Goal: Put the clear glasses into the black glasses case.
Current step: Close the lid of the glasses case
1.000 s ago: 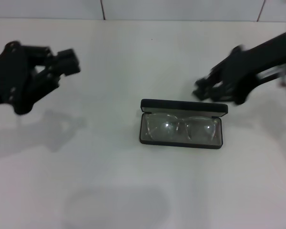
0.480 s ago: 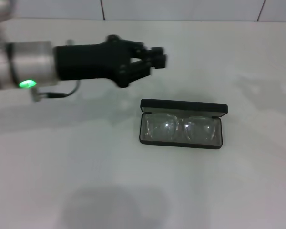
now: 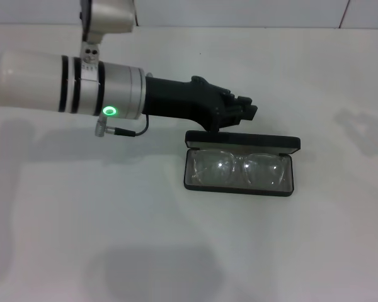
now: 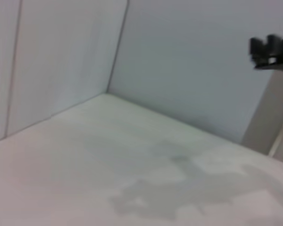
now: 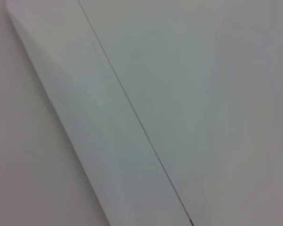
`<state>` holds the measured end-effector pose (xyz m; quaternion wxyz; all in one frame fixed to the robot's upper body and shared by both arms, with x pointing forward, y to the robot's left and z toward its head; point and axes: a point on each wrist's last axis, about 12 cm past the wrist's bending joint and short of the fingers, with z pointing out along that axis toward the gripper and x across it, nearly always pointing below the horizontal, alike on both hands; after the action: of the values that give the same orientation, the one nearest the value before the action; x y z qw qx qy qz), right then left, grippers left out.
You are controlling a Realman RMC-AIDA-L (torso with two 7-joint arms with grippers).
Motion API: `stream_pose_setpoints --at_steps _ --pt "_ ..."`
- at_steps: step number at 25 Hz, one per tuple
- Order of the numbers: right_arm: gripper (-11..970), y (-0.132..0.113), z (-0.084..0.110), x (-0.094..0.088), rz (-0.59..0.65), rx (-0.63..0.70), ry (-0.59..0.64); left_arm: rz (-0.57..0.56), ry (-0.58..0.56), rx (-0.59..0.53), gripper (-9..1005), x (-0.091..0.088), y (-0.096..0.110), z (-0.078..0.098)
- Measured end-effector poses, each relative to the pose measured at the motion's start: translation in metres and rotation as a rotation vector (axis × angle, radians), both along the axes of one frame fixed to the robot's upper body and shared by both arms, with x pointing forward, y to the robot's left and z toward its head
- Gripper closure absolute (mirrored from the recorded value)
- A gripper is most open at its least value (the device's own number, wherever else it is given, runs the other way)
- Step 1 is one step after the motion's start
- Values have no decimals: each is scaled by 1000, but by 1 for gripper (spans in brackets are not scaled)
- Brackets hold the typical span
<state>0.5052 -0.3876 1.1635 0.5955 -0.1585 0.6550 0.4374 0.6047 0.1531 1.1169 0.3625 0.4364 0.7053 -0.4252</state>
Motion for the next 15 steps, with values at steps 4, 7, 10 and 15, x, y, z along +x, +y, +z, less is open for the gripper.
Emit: stream_pose_setpoints --at_steps 4,7,10,15 --pt "709 -1 -2 2 1 10 7 28 14 20 831 1 -3 -8" --pt "705 -1 -2 2 0 12 7 35 11 31 835 1 -5 -10" --pt "701 0 -3 2 0 15 8 38 9 48 837 1 -5 -13" --pt "695 1 -4 2 1 22 13 27 16 61 838 -2 -6 -16"
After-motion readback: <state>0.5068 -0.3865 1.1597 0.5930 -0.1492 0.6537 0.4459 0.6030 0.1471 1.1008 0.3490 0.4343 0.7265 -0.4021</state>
